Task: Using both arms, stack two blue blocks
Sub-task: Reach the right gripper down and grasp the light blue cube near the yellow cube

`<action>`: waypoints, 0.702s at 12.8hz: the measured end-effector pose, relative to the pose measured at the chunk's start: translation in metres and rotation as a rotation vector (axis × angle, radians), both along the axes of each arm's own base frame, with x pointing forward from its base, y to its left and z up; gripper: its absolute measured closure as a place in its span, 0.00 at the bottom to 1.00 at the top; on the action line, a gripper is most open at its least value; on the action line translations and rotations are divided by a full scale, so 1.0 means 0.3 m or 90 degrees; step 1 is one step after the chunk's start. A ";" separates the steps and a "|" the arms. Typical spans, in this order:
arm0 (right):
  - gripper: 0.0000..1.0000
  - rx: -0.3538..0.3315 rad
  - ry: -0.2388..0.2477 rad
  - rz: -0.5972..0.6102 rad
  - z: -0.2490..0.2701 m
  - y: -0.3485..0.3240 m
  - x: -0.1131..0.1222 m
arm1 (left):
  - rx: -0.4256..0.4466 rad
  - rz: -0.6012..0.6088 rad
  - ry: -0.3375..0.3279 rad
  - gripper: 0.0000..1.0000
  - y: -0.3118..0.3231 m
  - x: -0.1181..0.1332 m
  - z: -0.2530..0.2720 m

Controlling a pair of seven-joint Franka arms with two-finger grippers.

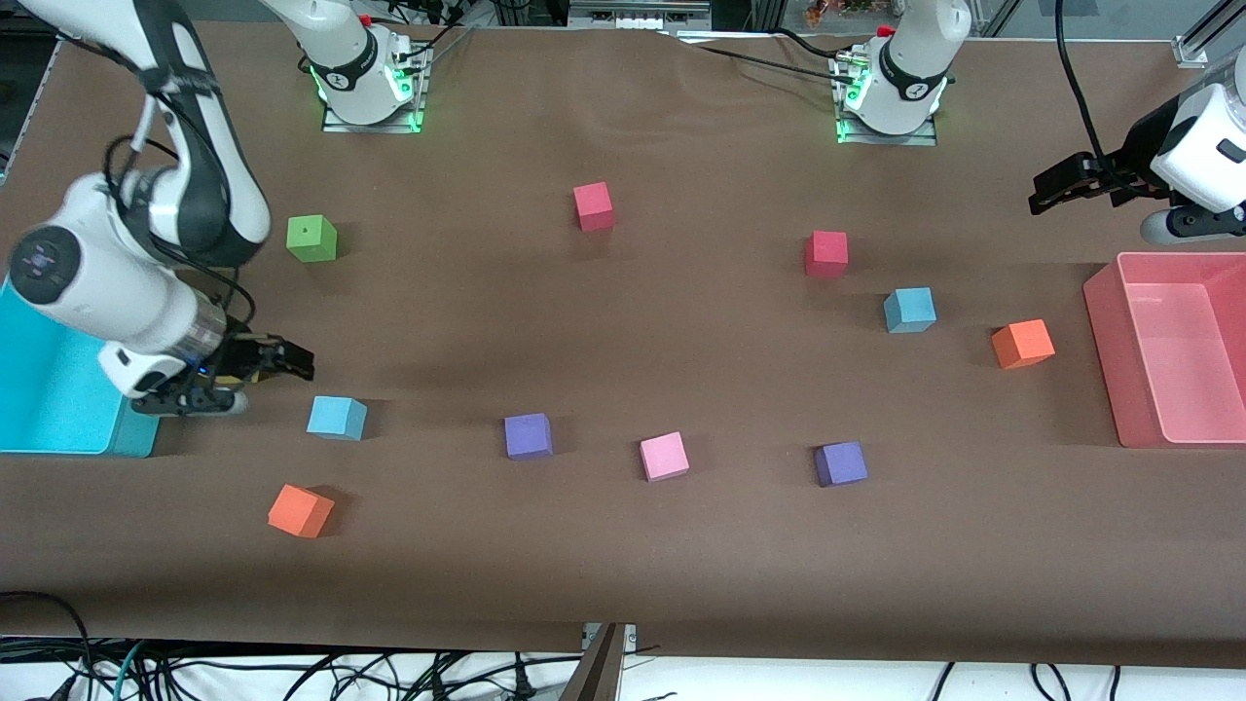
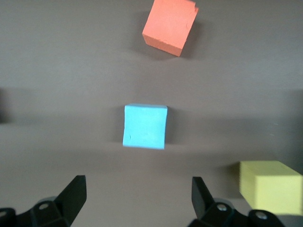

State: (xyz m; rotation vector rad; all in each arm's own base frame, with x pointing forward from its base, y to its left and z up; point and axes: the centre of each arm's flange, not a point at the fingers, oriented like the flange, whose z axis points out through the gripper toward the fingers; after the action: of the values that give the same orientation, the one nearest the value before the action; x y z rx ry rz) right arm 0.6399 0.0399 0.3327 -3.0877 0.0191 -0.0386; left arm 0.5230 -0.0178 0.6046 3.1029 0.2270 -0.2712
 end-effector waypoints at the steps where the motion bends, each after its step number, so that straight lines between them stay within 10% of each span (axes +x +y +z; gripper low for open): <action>1: 0.01 -0.001 0.002 -0.003 -0.067 0.012 0.014 | 0.000 0.000 0.000 0.00 0.000 0.000 -0.001; 9: 0.01 -0.030 -0.022 0.017 -0.372 0.025 0.056 | 0.000 0.000 0.002 0.00 0.000 0.002 -0.005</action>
State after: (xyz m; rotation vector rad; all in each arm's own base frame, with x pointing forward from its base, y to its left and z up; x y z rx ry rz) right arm 0.6567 0.0473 0.2210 -3.1337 -0.0258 -0.0916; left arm 0.5237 -0.0177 0.6032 3.1027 0.2271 -0.2755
